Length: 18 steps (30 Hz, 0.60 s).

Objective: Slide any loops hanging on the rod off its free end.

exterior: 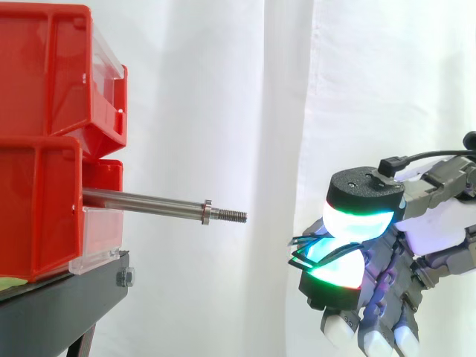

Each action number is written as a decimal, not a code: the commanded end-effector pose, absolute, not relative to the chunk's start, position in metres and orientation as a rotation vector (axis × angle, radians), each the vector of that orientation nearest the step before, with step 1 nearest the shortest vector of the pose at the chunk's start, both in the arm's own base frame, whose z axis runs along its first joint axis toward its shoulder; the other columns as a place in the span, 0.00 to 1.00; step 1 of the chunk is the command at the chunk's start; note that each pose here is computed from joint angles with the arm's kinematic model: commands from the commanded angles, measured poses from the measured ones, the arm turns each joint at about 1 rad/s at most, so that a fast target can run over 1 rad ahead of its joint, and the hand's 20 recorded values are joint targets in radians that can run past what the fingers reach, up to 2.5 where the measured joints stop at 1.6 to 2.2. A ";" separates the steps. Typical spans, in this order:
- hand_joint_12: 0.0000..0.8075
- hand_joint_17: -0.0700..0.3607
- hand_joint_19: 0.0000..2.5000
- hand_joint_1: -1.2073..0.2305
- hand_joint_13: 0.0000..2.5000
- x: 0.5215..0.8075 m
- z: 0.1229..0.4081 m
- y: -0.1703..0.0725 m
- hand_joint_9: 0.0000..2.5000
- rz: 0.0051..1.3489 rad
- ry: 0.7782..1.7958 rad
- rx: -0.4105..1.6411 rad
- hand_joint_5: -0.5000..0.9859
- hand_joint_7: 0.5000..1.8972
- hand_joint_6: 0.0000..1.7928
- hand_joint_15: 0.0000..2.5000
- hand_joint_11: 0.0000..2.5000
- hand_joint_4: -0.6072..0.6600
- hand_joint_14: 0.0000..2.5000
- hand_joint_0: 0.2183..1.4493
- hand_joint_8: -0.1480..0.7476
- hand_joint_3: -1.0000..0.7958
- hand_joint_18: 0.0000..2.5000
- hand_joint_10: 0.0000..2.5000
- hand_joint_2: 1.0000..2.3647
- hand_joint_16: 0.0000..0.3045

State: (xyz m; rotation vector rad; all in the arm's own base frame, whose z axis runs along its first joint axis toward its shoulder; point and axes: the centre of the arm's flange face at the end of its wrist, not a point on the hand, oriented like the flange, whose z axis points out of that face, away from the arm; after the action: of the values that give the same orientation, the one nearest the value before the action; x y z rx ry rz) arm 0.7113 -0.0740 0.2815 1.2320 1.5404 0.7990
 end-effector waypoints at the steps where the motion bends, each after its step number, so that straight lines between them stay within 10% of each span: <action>1: 0.38 0.40 0.15 0.31 0.38 0.711 0.281 -0.074 0.40 0.802 1.540 1.235 0.23 0.38 0.47 0.08 0.14 0.55 0.00 0.31 0.52 0.43 0.38 0.00 0.01 0.15; 18: 0.36 0.39 0.14 0.23 0.37 0.711 0.282 -0.074 0.37 0.806 1.538 1.237 0.21 0.33 0.47 0.08 0.13 0.58 0.00 0.35 0.49 0.32 0.37 0.00 0.00 0.14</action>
State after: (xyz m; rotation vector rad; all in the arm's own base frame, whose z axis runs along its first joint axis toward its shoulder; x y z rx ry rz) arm 0.7113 -0.0739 0.2813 1.2369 1.5389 0.8057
